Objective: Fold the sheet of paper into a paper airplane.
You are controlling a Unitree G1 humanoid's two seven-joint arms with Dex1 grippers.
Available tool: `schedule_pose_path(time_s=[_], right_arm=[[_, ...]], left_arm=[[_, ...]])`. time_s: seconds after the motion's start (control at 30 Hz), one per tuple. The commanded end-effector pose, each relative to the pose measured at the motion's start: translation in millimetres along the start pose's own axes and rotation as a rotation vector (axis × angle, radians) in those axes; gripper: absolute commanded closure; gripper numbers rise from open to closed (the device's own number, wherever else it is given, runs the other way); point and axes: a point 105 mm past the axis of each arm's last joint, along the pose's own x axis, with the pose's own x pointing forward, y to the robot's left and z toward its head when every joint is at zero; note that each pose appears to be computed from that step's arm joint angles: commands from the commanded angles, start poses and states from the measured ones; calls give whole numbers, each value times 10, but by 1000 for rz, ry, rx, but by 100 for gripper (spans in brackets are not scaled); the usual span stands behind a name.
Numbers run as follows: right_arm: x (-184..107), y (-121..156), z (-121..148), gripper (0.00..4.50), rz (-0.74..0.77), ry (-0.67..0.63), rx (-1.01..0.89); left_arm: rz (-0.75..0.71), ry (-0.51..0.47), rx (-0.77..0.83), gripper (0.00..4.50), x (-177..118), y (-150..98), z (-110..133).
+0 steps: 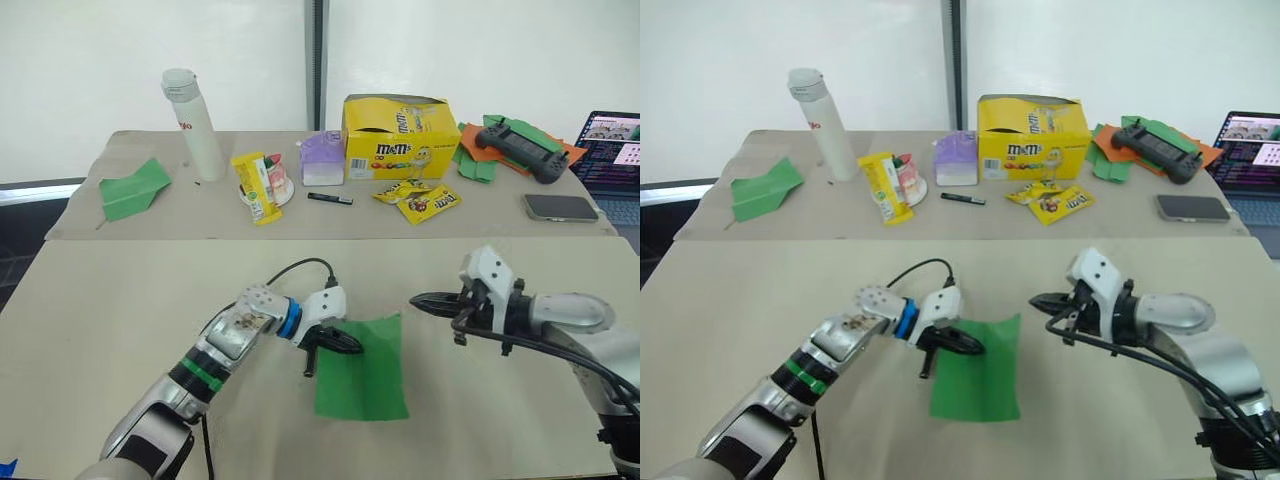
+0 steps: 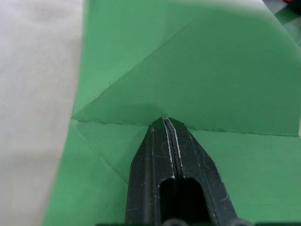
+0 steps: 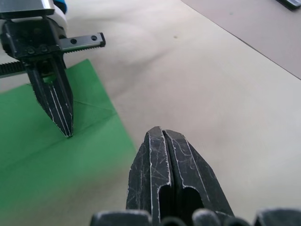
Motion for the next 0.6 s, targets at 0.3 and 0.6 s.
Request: schedule_pose_path(time_s=[0.3,0.6], right_arm=[[-105,80,-92,450,-132,-4,187],[-101,441,-343,186,-46,28,515]], left_arm=[[10,35,-43,448,18,-17,-116],[50,-141,-82,450,-261,-100,-116]])
